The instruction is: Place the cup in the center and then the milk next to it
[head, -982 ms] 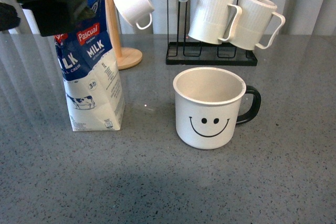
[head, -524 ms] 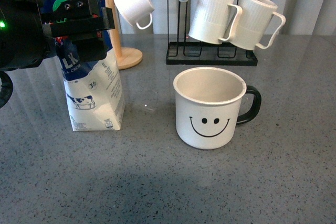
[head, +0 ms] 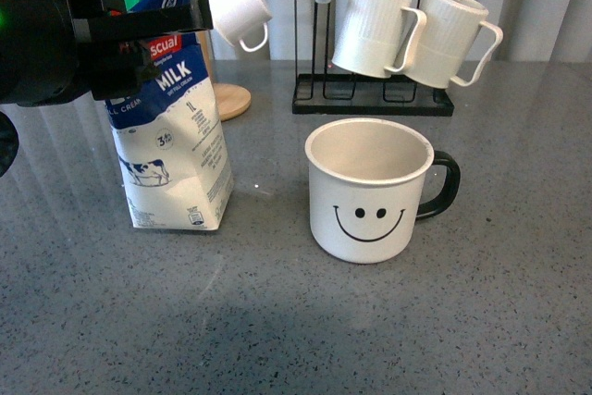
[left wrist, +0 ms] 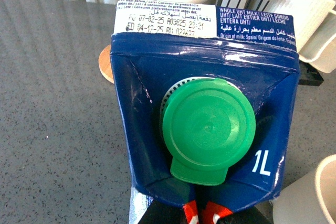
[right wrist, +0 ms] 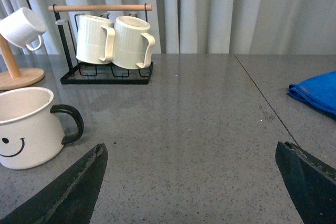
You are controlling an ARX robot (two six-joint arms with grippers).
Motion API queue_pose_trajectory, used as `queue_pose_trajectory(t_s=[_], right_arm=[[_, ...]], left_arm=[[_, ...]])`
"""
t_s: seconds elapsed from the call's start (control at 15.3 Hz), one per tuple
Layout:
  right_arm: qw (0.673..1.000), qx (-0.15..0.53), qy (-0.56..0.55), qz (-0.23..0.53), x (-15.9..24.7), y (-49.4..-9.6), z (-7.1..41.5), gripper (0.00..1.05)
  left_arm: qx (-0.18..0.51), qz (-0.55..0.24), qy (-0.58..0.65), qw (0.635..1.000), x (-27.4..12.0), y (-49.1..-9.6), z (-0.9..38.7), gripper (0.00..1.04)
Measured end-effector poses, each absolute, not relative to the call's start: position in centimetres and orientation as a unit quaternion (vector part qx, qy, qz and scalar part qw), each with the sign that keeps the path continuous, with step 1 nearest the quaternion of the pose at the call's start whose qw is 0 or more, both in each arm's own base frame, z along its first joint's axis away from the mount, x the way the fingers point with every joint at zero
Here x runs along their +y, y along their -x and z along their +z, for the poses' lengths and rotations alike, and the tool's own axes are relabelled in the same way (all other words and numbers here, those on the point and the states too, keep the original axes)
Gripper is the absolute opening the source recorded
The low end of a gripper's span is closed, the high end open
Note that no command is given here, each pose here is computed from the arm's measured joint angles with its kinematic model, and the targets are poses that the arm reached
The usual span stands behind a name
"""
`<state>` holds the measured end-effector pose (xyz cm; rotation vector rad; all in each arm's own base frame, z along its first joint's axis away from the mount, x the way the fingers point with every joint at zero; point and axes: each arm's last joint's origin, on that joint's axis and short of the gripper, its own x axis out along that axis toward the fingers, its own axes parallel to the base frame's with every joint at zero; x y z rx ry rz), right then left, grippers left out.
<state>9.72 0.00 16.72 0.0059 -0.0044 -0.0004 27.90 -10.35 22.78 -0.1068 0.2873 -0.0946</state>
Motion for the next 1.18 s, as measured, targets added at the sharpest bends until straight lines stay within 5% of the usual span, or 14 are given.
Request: queue_pose_trajectory(t_s=[0.33,1.18], right_arm=[[1.0,-0.002,-0.003,0.0,0.0,-9.7,16.7,0.98],[1.0,-0.002,-0.003,0.0,0.0,-9.7,16.7,0.98]], left_arm=[[0.087,-0.078,0.047,0.992,-13.4,-25.3,25.3,0.03],[0.112,-0.062,0.073,0.989,-15.7,-25.8,21.4,0.03]])
